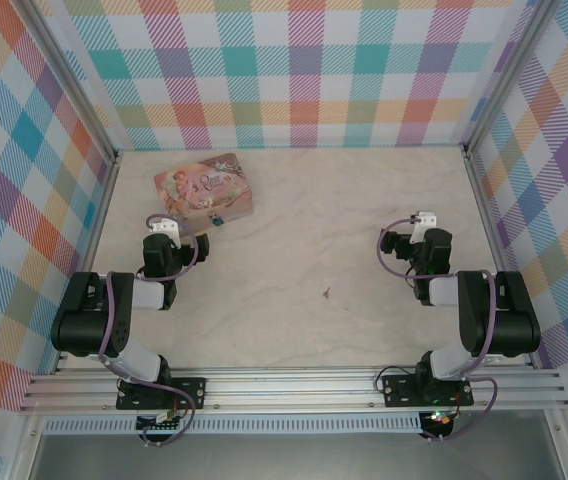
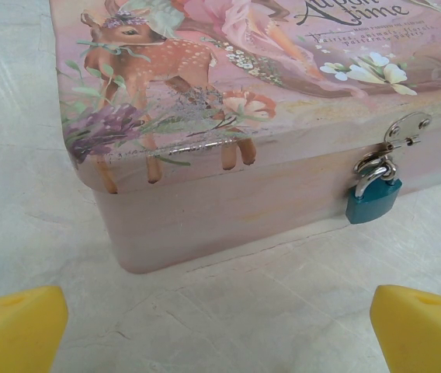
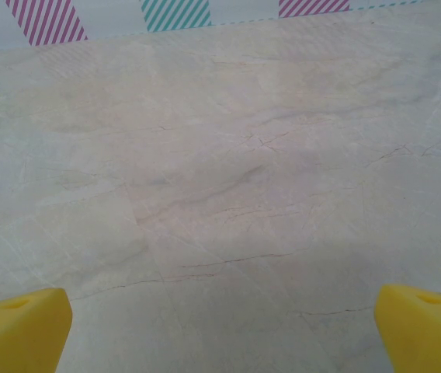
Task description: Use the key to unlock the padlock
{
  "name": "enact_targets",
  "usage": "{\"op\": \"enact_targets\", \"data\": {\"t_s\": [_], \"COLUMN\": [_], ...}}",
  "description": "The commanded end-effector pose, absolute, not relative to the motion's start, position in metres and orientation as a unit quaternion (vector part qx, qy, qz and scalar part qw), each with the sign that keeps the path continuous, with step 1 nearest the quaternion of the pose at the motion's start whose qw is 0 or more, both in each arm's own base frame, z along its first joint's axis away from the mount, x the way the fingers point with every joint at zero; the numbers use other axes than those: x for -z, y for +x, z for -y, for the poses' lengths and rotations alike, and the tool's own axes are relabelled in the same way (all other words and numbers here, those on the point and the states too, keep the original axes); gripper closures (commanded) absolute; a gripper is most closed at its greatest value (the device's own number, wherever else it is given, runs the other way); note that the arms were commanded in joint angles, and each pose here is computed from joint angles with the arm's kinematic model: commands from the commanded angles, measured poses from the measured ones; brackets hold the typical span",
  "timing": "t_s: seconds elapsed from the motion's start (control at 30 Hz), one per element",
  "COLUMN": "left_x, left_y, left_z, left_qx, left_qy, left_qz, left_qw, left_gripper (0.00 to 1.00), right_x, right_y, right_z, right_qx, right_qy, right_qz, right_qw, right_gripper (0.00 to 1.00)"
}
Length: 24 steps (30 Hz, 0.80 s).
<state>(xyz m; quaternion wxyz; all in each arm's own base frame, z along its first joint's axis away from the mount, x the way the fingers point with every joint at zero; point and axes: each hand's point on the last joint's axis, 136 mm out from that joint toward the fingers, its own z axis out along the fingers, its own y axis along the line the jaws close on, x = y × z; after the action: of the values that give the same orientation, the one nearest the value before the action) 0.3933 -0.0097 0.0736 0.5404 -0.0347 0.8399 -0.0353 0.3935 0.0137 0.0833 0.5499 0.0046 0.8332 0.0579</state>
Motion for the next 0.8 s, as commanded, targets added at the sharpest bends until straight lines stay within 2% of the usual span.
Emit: {"op": "enact_targets", "data": {"t_s": [0.0, 0.17, 0.33, 0.5, 0.6, 0.77], "left_x": [-0.079, -0.079, -0.083, -0.123, -0.151, -0.173], "left_y": [0.399, 0.399, 0.398, 0.389, 0.381, 0.362], "left_z": [0.017, 0.015, 0.010, -0.002, 0.003, 0.004], "left_qx": [0.040, 0.035, 0.028, 0.011, 0.036, 0.102], "left_qy": [-0.019, -0.025, -0.038, -0.075, -0.090, -0.187], "left_qz": [-0.837, -0.837, -0.834, -0.838, -0.839, -0.831], "left_qw": [0.546, 0.545, 0.550, 0.541, 0.535, 0.514], "left_gripper": [0.00, 0.00, 0.00, 0.00, 0.00, 0.00], "right_x": [-0.092, -0.093, -0.106, -0.128, -0.143, -0.160], "right_y": [0.397, 0.397, 0.395, 0.377, 0.359, 0.328], "right_z": [-0.016, -0.015, -0.011, -0.018, -0.024, -0.039], "right_qx": [-0.059, -0.058, -0.052, -0.078, -0.108, -0.172], "right_qy": [0.001, 0.001, 0.019, 0.027, 0.047, 0.098], "right_qz": [-0.825, -0.823, -0.849, -0.870, -0.877, -0.891], "right_qw": [0.563, 0.565, 0.526, 0.486, 0.465, 0.408], "right_gripper": [0.00, 0.00, 0.00, 0.00, 0.00, 0.00]}}
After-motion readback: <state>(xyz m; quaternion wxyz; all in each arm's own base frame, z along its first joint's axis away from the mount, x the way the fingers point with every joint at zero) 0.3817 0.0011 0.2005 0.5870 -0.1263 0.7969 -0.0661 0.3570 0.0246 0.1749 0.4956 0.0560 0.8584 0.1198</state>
